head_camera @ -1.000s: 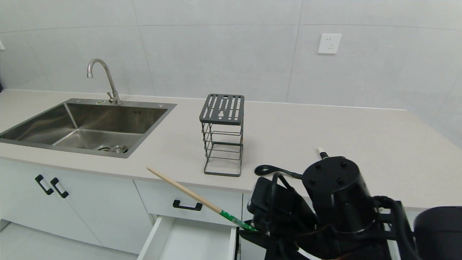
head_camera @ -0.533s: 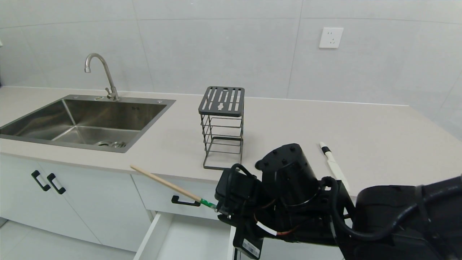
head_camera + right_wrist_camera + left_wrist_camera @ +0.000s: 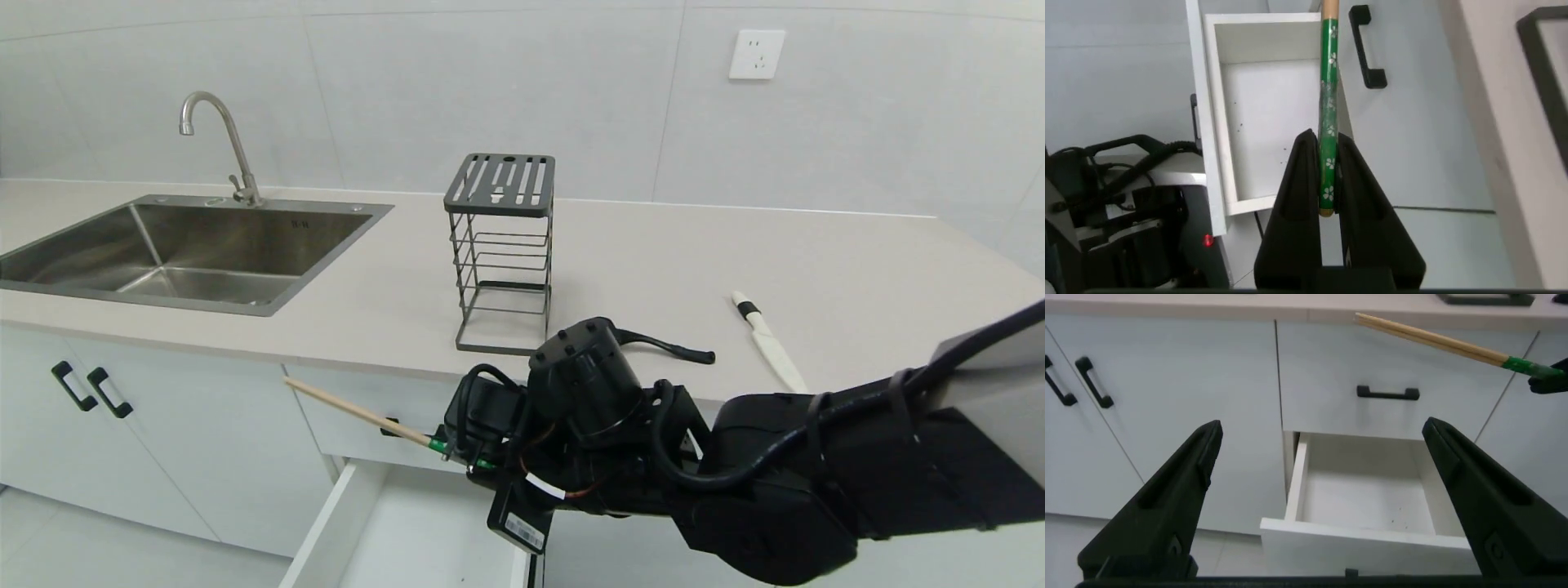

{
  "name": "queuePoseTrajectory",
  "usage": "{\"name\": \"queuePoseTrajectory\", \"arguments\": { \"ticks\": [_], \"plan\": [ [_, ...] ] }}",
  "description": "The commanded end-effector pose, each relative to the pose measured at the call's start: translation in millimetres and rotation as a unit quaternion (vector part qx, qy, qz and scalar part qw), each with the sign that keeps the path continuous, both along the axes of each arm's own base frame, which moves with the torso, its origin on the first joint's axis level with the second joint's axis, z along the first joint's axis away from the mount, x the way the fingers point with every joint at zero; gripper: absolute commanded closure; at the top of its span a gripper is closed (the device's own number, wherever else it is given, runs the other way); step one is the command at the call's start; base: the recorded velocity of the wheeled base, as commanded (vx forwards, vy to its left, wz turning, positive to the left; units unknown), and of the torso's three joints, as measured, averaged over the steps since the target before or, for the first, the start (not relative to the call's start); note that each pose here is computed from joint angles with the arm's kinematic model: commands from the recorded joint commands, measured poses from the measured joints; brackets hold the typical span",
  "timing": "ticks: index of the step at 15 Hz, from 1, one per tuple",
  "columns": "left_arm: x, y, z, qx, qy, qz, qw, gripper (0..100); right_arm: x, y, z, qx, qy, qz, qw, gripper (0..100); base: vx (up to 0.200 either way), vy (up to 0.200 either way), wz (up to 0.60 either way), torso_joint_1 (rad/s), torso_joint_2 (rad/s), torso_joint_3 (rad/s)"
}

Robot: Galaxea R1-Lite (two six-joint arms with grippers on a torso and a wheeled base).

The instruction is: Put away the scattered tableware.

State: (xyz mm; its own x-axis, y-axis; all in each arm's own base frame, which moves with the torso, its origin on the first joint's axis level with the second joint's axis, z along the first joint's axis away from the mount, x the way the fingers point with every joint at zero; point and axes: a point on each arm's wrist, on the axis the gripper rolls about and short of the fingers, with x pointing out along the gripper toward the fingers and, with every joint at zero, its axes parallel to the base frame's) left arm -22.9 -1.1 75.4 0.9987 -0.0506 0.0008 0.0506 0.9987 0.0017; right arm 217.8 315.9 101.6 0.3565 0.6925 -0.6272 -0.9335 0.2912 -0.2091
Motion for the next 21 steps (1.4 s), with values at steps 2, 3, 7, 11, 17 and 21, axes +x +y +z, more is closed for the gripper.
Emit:
{"name": "queuePoseTrajectory", "arguments": {
  "ticks": [2,3,7,11,17,21],
  "plan": [
    [0,0.0,0.1,0.000,0.000,0.000,1.0000,0,3,3,-7,-0.010,-0.001,0.005,1.000,100,0.000,0.000,0.00,-0.217,0.48,0.246],
    [0,0.0,0.1,0.000,0.000,0.000,1.0000,0,3,3,-9,-0.015,-0.003,0.009,1.000,100,0.000,0.000,0.00,-0.227,0.49,0.256],
    [0,0.0,-0.1,0.000,0.001,0.000,1.0000,0,7,8,-13,-0.029,-0.009,0.019,0.999,100,0.000,0.000,0.00,-0.227,0.49,0.250],
    [0,0.0,0.1,0.000,0.000,0.000,1.0000,0,9,10,-17,-0.031,-0.008,0.019,0.999,100,0.000,0.000,0.00,-0.216,0.47,0.245],
    [0,0.0,0.1,0.000,0.000,0.000,1.0000,0,21,20,-28,-0.033,-0.006,0.015,0.999,100,0.000,0.000,0.00,-0.205,0.44,0.213],
    [0,0.0,-0.1,0.000,0.001,0.000,1.0000,0,28,25,-39,-0.065,-0.001,0.026,0.998,100,0.000,0.000,0.00,-0.074,0.21,0.106]
  ]
}}
